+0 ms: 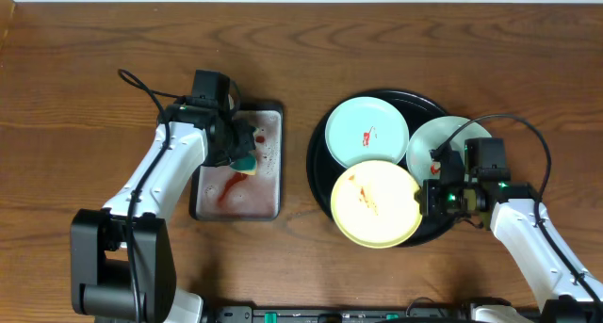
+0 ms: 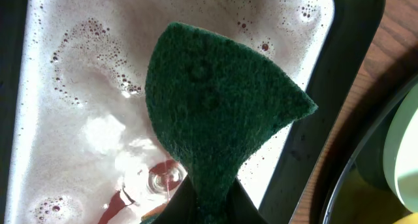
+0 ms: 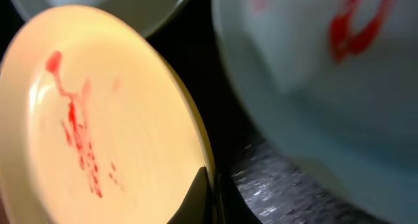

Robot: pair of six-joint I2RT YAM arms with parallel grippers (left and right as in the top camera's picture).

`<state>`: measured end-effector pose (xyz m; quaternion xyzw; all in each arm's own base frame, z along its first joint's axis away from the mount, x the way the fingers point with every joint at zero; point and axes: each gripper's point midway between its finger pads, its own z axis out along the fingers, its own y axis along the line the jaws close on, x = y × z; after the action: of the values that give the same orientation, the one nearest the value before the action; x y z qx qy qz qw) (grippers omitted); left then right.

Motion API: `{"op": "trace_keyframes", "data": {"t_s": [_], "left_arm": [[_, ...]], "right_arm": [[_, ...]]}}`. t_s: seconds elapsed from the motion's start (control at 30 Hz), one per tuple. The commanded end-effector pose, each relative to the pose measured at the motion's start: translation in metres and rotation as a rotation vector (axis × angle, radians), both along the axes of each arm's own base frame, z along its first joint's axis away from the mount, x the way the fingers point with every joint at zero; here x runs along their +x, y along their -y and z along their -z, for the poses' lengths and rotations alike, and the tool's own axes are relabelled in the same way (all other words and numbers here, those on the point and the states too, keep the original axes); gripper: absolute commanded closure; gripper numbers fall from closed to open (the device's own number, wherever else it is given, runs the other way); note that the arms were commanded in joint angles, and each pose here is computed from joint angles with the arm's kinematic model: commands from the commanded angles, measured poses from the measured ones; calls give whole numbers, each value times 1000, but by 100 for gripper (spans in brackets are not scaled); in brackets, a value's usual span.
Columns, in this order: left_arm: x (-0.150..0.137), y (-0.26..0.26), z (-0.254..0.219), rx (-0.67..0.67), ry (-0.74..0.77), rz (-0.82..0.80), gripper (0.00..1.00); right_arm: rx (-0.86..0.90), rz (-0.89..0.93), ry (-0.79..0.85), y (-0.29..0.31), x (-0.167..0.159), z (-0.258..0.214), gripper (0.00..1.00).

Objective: Clean dirty plates on tray and stack at the side
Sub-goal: 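Grasp the yellow plate rim with the right gripper and tilt it, then lift the sponge with the left gripper and wet it in the tray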

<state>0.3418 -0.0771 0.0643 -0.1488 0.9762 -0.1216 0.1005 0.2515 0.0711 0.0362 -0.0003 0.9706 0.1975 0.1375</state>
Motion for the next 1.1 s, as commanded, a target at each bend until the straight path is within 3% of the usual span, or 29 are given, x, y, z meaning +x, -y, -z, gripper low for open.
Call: {"op": "trace_keyframes", "data": {"t_s": [0.0,1.07], "left_arm": [[0,-3,1,15,3,3,93],[6,-2,-16,24,80,65,93]], "right_arm": [[-69,24,7,10,4,4,99],[-77,24,-24,11,-3,7,99]]}}
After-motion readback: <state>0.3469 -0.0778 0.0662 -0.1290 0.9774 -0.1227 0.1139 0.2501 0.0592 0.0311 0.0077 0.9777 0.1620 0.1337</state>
